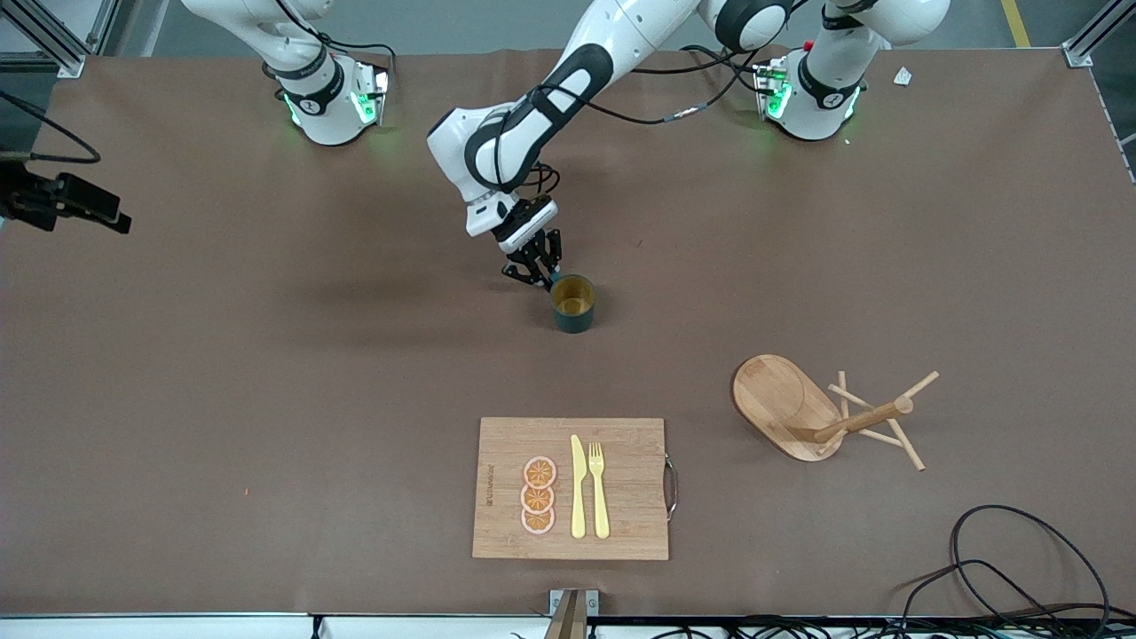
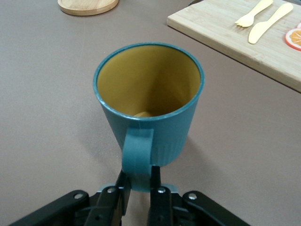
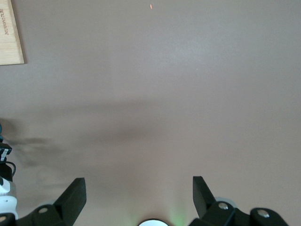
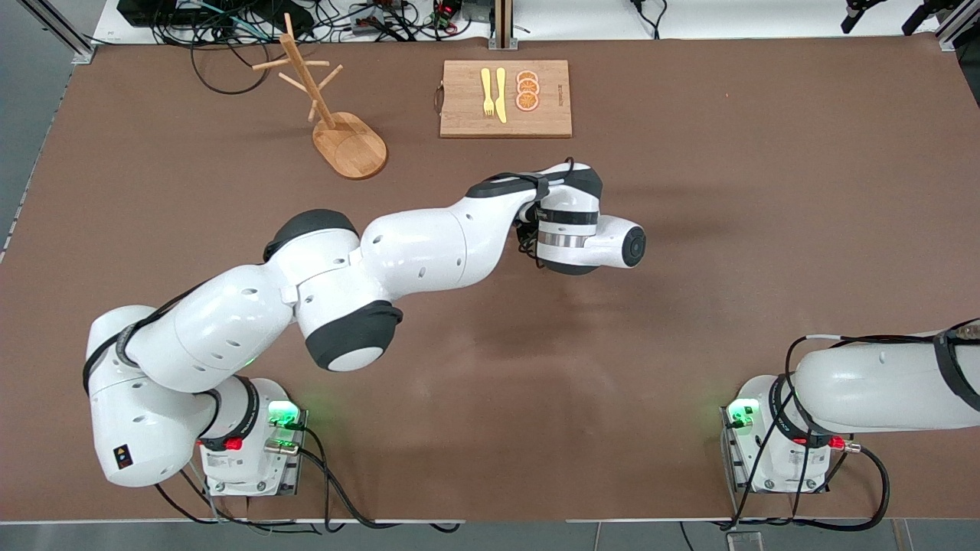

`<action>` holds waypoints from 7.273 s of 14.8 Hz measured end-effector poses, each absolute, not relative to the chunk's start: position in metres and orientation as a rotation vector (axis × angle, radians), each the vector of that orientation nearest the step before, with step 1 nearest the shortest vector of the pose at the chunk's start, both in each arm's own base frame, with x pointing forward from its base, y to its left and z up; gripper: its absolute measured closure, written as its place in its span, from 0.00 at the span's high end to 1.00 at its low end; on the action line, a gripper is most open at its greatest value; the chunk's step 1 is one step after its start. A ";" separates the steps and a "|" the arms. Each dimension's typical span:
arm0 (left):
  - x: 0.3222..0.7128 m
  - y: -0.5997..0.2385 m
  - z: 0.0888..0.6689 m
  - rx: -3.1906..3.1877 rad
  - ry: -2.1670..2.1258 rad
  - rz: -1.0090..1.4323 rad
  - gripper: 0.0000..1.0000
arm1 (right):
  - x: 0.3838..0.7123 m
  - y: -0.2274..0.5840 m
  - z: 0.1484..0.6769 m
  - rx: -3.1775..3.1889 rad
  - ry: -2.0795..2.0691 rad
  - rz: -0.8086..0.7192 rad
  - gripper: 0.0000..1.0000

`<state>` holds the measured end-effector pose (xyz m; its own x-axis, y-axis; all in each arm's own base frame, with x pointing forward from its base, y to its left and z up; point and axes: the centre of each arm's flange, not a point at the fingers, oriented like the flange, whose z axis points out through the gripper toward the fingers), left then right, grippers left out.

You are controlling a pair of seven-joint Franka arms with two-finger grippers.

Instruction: Pass cup and hang on rack

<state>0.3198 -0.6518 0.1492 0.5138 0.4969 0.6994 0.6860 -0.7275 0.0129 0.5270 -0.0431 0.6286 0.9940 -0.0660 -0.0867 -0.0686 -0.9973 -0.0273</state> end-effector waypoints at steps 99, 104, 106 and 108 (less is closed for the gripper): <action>0.675 -0.028 0.532 -3.167 -1.679 1.175 1.00 | 0.484 -0.041 0.669 -3.124 0.036 0.080 1.00; 0.638 -0.120 0.586 -3.200 -1.243 0.643 1.00 | 0.484 -0.041 0.669 -3.125 0.033 0.080 1.00; 0.627 -0.143 0.595 -3.158 -0.999 0.375 1.00 | 0.484 -0.040 0.669 -3.125 0.032 0.080 1.00; 0.621 -0.156 0.600 -3.096 -0.762 0.191 1.00 | 0.484 -0.040 0.669 -3.125 0.032 0.080 1.00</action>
